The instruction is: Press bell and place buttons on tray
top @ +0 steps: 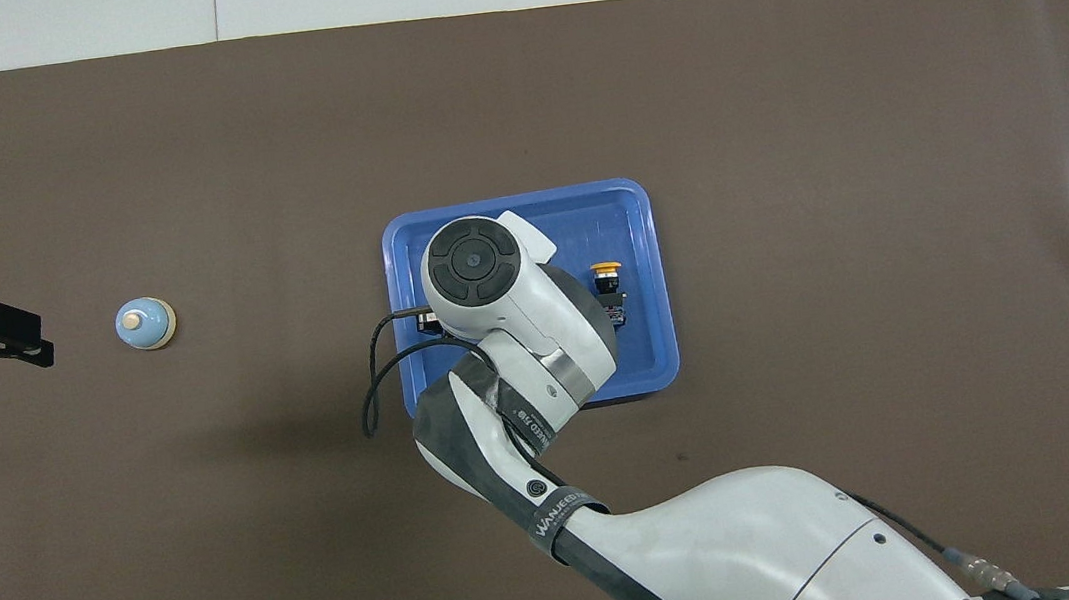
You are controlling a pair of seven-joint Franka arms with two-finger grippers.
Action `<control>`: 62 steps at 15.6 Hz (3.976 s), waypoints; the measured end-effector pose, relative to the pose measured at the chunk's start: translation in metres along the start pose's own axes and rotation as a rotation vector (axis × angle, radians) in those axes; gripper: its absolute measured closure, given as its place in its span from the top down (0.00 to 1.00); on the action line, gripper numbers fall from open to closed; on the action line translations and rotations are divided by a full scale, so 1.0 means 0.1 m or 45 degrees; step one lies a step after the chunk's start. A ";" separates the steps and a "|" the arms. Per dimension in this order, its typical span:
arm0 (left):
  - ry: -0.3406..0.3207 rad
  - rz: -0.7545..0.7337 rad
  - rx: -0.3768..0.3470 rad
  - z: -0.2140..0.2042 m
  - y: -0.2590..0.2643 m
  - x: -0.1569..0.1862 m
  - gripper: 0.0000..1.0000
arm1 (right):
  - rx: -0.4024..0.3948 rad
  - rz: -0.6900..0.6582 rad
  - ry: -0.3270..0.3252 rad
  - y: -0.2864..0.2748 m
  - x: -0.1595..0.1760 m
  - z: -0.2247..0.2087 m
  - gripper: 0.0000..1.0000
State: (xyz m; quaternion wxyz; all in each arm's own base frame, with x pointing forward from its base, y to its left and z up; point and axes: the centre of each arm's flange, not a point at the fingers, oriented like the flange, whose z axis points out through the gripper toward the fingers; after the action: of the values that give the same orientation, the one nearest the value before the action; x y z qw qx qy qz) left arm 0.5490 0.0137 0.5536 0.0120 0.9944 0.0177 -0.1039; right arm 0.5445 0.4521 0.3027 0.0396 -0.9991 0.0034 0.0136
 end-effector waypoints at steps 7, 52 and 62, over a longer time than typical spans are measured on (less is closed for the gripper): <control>0.000 0.000 0.000 0.00 0.00 0.00 1.00 | -0.010 0.028 0.043 0.34 0.27 -0.95 1.00; 0.091 -0.091 -0.001 -0.05 -0.02 0.08 0.95 | -0.125 -0.041 -0.065 4.28 -0.02 -3.09 1.00; 0.127 -0.175 -0.072 0.79 -0.29 0.40 0.01 | -0.127 0.018 -0.064 4.28 -0.02 -3.08 1.00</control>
State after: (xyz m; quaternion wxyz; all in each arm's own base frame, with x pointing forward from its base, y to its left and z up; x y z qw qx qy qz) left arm 0.5711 0.0421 0.4674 0.0322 0.9940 0.0897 -0.0544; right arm 0.5476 0.0009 0.5762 -0.0103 -0.9991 0.0086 0.0392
